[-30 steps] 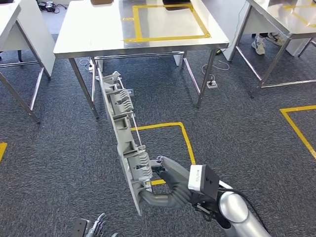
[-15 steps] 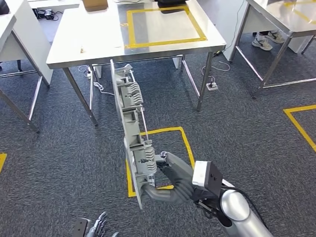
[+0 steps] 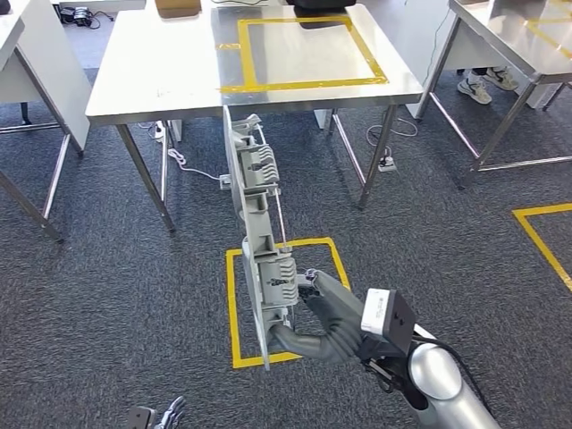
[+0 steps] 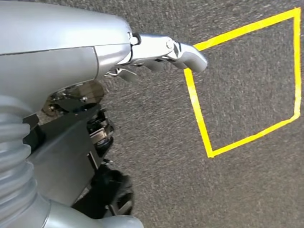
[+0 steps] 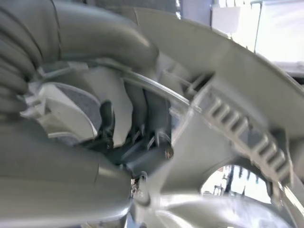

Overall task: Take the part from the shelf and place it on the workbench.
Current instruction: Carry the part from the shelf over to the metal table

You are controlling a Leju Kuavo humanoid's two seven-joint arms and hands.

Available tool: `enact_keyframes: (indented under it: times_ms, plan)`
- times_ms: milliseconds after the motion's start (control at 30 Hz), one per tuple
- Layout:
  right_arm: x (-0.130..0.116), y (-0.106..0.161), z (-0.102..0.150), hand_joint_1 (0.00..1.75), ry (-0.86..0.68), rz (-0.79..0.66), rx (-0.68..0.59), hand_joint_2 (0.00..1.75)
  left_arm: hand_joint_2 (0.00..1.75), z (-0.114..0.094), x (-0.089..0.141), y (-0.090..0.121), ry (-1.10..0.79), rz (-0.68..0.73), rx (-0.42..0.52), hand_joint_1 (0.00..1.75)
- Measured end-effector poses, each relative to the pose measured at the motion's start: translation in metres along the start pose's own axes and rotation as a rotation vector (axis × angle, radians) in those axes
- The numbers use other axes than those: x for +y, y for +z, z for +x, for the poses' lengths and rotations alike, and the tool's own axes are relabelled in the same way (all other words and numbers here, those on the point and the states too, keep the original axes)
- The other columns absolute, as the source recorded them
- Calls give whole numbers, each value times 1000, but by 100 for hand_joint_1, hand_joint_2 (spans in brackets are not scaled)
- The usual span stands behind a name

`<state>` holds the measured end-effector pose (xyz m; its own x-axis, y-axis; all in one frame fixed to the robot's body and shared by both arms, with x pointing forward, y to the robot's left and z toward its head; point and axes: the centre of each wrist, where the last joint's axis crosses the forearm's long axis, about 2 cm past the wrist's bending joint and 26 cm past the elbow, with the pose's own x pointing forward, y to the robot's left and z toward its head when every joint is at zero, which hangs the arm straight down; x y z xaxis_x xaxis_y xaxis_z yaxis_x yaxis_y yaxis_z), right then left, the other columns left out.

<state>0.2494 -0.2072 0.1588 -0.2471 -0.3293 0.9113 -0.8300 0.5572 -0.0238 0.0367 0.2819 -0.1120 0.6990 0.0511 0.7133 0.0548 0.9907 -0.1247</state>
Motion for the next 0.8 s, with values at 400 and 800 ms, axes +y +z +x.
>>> enact_keyframes:
  times_ms: [400, 800]
  plan:
    - [2, 6, 3, 175, 19, -6, 23, 175, 175, 1, -8, -2, 4, -21, -1, 0]
    - [3, 11, 2, 175, 61, -6, 24, 175, 175, 10, 2, -8, 8, 10, -24, 0]
